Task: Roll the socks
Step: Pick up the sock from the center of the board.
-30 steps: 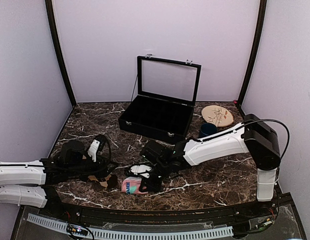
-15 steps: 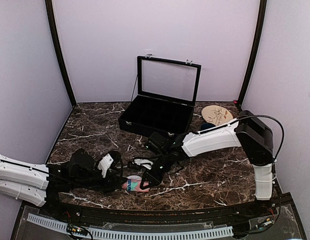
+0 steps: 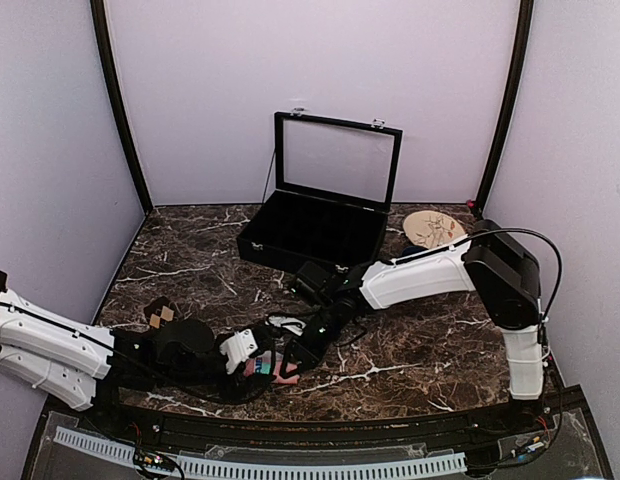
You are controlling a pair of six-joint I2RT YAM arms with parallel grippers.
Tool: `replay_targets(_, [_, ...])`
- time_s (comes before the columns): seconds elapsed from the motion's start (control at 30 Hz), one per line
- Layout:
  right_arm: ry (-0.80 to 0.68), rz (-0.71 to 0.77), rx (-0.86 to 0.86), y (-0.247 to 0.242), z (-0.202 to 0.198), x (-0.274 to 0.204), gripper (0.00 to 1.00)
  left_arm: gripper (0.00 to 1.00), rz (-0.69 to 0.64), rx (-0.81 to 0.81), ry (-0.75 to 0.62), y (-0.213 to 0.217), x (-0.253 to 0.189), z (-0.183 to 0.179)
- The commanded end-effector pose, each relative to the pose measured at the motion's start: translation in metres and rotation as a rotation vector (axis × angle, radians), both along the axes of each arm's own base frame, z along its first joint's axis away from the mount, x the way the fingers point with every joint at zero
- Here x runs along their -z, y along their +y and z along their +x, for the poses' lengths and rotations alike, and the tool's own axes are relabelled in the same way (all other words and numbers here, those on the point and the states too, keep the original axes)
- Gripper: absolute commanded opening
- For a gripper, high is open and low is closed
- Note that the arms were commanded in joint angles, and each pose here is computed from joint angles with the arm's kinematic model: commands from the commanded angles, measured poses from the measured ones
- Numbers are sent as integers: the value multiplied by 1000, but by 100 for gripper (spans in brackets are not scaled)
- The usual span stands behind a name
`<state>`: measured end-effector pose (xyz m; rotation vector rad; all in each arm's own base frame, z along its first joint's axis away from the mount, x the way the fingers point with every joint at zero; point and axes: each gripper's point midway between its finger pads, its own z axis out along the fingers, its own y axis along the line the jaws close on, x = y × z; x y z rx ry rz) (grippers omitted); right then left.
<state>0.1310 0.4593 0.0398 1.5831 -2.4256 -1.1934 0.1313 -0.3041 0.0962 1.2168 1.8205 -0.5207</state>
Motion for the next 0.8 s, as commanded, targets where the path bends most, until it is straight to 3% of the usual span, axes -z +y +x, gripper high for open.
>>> replay_targets(0.0, [52,-90,21,-13,-1,20,0,59,101,64,-59,-10,8,-4])
replay_targets(0.33, [96,-82,20,-15,-3,17,0,59,276,71,-137,-11,34,-2])
replay_targets(0.77, [187,-67,8,-16,-9,12,0,57,359,54,-171,-14,52,5])
